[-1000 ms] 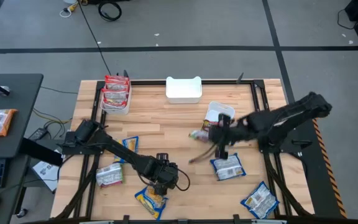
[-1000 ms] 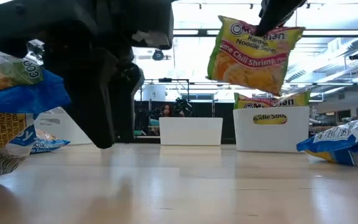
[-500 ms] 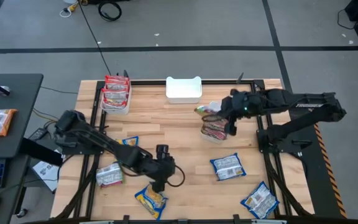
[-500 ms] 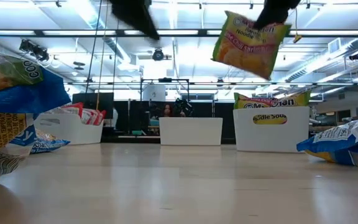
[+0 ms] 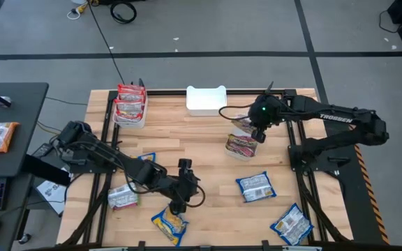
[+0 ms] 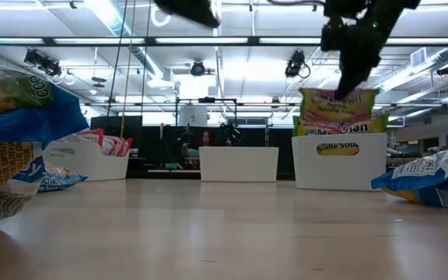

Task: Sort Maruchan noodles
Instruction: Put the green noodle pack into the right white bin

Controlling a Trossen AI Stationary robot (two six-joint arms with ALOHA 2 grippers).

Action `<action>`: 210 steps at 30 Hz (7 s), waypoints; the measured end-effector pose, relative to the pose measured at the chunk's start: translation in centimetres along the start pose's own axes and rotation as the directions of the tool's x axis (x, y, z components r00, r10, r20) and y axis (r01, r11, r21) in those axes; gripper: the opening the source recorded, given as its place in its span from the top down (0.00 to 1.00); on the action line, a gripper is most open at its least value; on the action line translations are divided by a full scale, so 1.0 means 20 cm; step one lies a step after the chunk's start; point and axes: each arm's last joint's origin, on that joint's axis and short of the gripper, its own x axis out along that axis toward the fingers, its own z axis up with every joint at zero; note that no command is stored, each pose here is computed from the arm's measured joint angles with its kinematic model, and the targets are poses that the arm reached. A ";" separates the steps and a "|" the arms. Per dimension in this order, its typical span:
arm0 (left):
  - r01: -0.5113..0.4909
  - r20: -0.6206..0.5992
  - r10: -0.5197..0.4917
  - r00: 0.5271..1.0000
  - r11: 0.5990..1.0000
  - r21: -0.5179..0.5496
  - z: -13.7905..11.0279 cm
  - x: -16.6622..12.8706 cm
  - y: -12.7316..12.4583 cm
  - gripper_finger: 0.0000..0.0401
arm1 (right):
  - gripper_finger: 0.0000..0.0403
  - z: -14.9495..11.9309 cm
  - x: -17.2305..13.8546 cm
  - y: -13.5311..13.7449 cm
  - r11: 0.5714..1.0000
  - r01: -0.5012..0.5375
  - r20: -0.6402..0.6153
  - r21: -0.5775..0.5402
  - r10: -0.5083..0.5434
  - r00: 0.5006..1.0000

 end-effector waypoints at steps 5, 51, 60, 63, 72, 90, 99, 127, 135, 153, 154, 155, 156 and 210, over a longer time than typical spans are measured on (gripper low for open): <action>-0.030 0.040 0.032 0.999 0.998 -0.053 -0.10 -0.01 0.04 0.52 | 0.99 -0.08 0.10 -0.07 0.997 -0.055 -0.032 0.055 0.057 0.998; -0.007 0.087 0.019 0.996 0.991 -0.135 -0.21 -0.08 0.11 0.53 | 0.65 -0.12 0.35 -0.25 0.876 0.474 -0.168 -0.094 -0.483 0.859; -0.142 -0.005 0.143 0.990 0.984 -0.105 -0.25 -0.06 0.17 0.53 | 0.43 -0.12 0.35 -0.26 0.851 0.509 -0.184 -0.126 -0.525 0.831; -0.145 -0.007 0.146 0.989 0.982 -0.119 -0.25 -0.06 0.18 0.53 | 0.40 -0.13 0.34 -0.27 0.806 0.573 -0.191 -0.148 -0.591 0.784; -0.185 -0.061 0.178 0.982 0.971 -0.149 -0.28 -0.06 0.18 0.53 | 0.40 -0.09 0.25 -0.22 0.803 0.572 -0.215 -0.167 -0.596 0.774; -0.192 -0.075 0.181 0.981 0.964 -0.181 -0.29 -0.06 0.18 0.53 | 0.42 -0.05 0.20 -0.15 0.954 0.277 -0.135 0.114 -0.262 0.956; -0.197 -0.070 0.187 0.980 0.963 -0.183 -0.29 -0.08 0.15 0.53 | 0.55 -0.03 0.35 -0.26 0.921 0.211 -0.204 0.328 -0.149 0.967; -0.202 -0.200 0.166 0.966 0.963 -0.179 -0.36 -0.09 0.16 0.53 | 0.98 -0.06 0.34 -0.26 0.868 0.497 -0.275 0.019 -0.473 0.837; -0.139 -0.434 -0.075 0.898 0.887 -0.441 -0.46 -0.15 0.13 0.53 | 0.99 -0.01 0.13 -0.05 0.910 0.414 0.052 0.006 -0.414 0.909; -0.569 -0.817 -0.293 0.497 0.600 -0.562 -0.76 -0.57 -0.32 0.53 | 0.99 0.02 0.13 0.45 0.966 0.163 0.321 -0.199 -0.093 0.943; -0.590 -0.830 -0.273 0.486 0.598 -0.542 -0.78 -0.60 -0.34 0.53 | 0.99 0.02 0.14 0.46 0.965 0.160 0.310 -0.209 -0.090 0.946; -0.600 -0.839 -0.253 0.481 0.602 -0.526 -0.79 -0.62 -0.35 0.53 | 0.99 0.01 0.16 0.48 0.964 0.158 0.299 -0.216 -0.089 0.950; -0.612 -0.848 -0.222 0.480 0.608 -0.506 -0.81 -0.65 -0.36 0.53 | 0.99 0.01 0.18 0.49 0.963 0.155 0.289 -0.219 -0.088 0.953; -0.166 -0.282 -0.005 0.959 0.798 -0.579 -0.70 0.39 0.13 0.53 | 0.98 -0.10 0.23 0.88 0.869 -0.145 0.239 -0.473 0.285 0.928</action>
